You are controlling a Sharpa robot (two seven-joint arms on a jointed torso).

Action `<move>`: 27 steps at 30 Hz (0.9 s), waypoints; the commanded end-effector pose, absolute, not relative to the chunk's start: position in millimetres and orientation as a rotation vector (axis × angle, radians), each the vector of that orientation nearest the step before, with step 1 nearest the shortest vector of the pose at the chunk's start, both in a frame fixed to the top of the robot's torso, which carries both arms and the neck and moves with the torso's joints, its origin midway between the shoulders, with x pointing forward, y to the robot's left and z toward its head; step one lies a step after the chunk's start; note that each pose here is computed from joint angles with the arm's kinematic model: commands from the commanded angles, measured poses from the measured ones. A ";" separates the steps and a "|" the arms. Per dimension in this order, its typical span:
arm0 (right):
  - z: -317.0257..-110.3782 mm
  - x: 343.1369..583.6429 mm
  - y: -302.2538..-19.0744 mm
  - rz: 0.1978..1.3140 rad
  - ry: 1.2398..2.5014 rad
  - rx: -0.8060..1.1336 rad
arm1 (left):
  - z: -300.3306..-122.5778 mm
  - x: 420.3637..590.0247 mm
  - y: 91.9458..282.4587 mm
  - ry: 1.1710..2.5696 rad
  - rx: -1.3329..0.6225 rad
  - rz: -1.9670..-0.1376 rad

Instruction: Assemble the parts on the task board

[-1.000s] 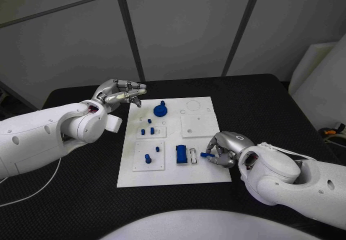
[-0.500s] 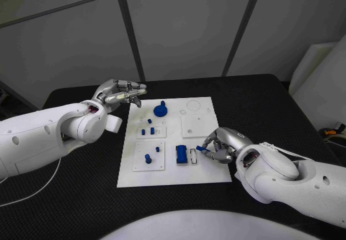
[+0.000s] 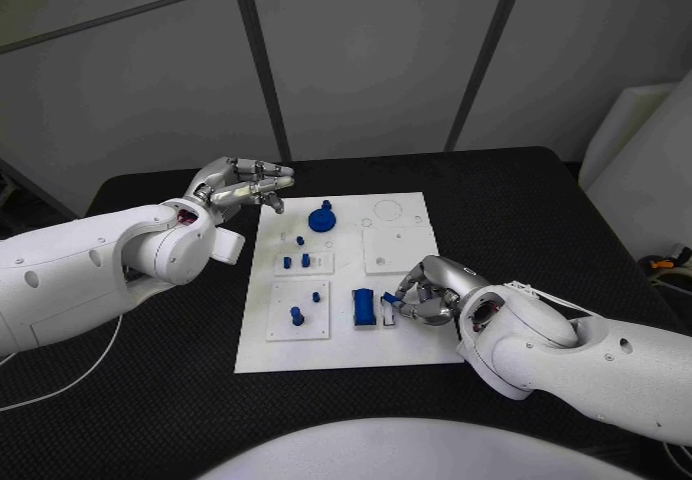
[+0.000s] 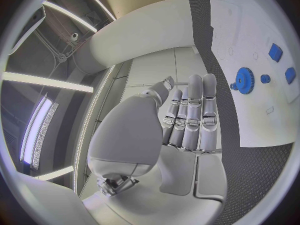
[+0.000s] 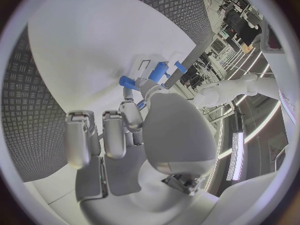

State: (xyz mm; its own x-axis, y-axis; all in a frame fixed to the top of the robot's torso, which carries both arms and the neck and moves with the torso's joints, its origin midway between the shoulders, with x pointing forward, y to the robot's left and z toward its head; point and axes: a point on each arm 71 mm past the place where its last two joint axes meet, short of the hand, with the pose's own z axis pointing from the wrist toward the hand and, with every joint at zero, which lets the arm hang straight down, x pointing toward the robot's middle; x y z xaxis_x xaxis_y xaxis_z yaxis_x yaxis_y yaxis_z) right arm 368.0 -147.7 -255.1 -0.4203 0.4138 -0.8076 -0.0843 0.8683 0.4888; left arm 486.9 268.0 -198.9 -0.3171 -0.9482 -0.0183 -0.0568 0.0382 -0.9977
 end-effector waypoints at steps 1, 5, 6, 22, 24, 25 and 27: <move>-258.4 367.1 -145.2 0.566 1.987 0.245 | -197.1 486.8 267.3 1.496 -1.058 -1.402; -259.6 367.1 -144.3 0.560 2.001 0.239 | -197.0 486.8 267.4 1.497 -1.058 -1.401; -259.9 367.0 -144.1 0.558 2.005 0.237 | -197.1 486.8 267.4 1.497 -1.058 -1.401; -261.8 365.1 -142.0 0.545 2.046 0.207 | -197.3 486.8 267.2 1.501 -1.059 -1.402; -261.9 365.0 -141.9 0.543 2.047 0.206 | -197.3 486.8 267.1 1.502 -1.060 -1.402; -262.0 365.1 -141.9 0.543 2.047 0.207 | -197.3 486.8 267.1 1.502 -1.060 -1.402; -261.9 365.1 -141.7 0.544 2.046 0.208 | -197.3 486.8 267.1 1.502 -1.060 -1.403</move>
State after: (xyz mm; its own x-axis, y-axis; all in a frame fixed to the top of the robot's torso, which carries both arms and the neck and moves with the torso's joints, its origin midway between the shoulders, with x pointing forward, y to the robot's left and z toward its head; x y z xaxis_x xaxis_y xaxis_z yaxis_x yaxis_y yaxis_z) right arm 365.8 -142.3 -261.2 -0.5008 0.3724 -0.7814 -0.0741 0.8810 0.4673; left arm 486.8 268.1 -198.8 -0.3175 -0.9481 -0.0181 -0.0574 0.0382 -0.9976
